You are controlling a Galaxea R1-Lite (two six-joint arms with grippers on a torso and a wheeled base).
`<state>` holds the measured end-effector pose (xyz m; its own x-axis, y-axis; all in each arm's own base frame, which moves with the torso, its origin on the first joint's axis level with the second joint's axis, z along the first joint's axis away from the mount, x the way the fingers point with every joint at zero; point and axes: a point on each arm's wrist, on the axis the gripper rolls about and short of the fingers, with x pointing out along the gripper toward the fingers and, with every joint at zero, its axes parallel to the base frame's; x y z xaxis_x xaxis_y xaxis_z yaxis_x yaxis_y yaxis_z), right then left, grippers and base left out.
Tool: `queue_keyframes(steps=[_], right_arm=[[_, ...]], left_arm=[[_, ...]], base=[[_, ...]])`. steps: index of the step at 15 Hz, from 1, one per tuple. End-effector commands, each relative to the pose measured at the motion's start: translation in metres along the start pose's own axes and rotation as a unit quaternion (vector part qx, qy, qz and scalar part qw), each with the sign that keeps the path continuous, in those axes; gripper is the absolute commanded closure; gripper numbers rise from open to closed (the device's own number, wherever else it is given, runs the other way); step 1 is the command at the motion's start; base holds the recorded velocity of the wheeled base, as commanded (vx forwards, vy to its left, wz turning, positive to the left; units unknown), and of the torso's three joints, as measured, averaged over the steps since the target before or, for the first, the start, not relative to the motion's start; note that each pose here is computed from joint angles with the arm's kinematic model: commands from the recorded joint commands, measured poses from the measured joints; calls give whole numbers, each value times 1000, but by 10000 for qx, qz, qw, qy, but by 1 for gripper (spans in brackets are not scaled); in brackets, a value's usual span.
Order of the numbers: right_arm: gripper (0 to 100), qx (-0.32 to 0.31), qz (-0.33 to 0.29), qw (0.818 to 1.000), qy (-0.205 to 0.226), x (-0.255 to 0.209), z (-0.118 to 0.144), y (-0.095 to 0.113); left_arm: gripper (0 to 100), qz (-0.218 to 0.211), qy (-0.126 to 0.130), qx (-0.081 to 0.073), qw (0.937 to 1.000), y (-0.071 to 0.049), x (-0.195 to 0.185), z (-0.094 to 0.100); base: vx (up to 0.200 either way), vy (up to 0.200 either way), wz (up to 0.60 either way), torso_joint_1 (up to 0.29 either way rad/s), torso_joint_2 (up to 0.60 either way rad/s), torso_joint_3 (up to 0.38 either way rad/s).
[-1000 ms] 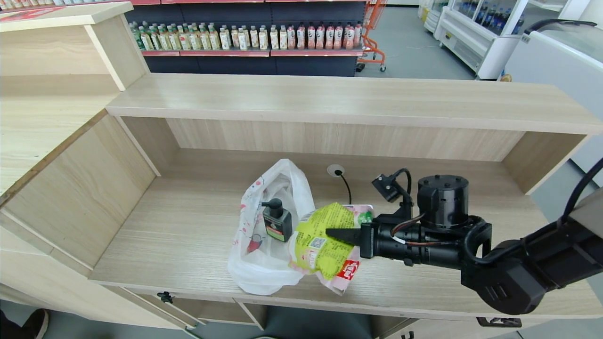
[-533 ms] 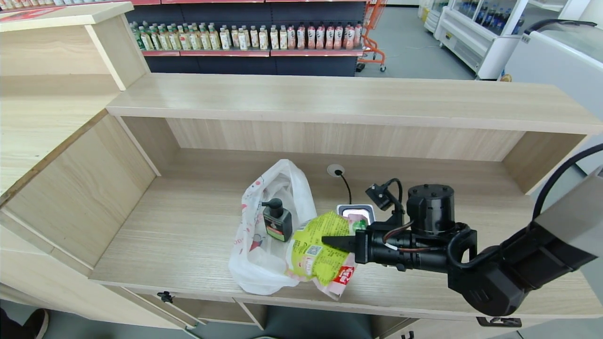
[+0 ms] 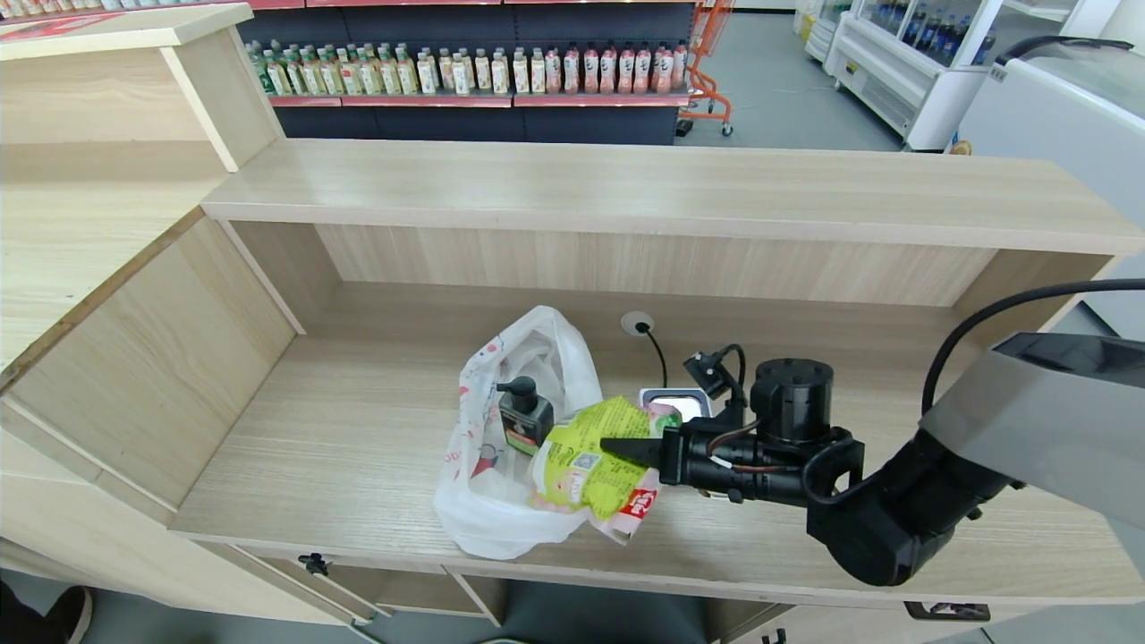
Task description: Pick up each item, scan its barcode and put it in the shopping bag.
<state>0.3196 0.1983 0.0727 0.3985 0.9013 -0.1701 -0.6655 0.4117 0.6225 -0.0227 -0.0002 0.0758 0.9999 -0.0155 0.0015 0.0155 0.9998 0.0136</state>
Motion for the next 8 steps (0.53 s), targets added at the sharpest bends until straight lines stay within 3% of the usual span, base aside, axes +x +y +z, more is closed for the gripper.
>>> queue_keyframes(steps=[1, 8], right_arm=[[100, 51, -39, 10000, 67, 13, -6, -15], [100, -51, 224, 9997, 64, 30, 1, -17]], left_arm=[[0, 1, 0, 1, 10000, 0, 0, 0], [0, 1, 0, 1, 10000, 0, 0, 0]], base=[[0, 0, 0, 0, 0, 0], [0, 0, 0, 0, 0, 0]])
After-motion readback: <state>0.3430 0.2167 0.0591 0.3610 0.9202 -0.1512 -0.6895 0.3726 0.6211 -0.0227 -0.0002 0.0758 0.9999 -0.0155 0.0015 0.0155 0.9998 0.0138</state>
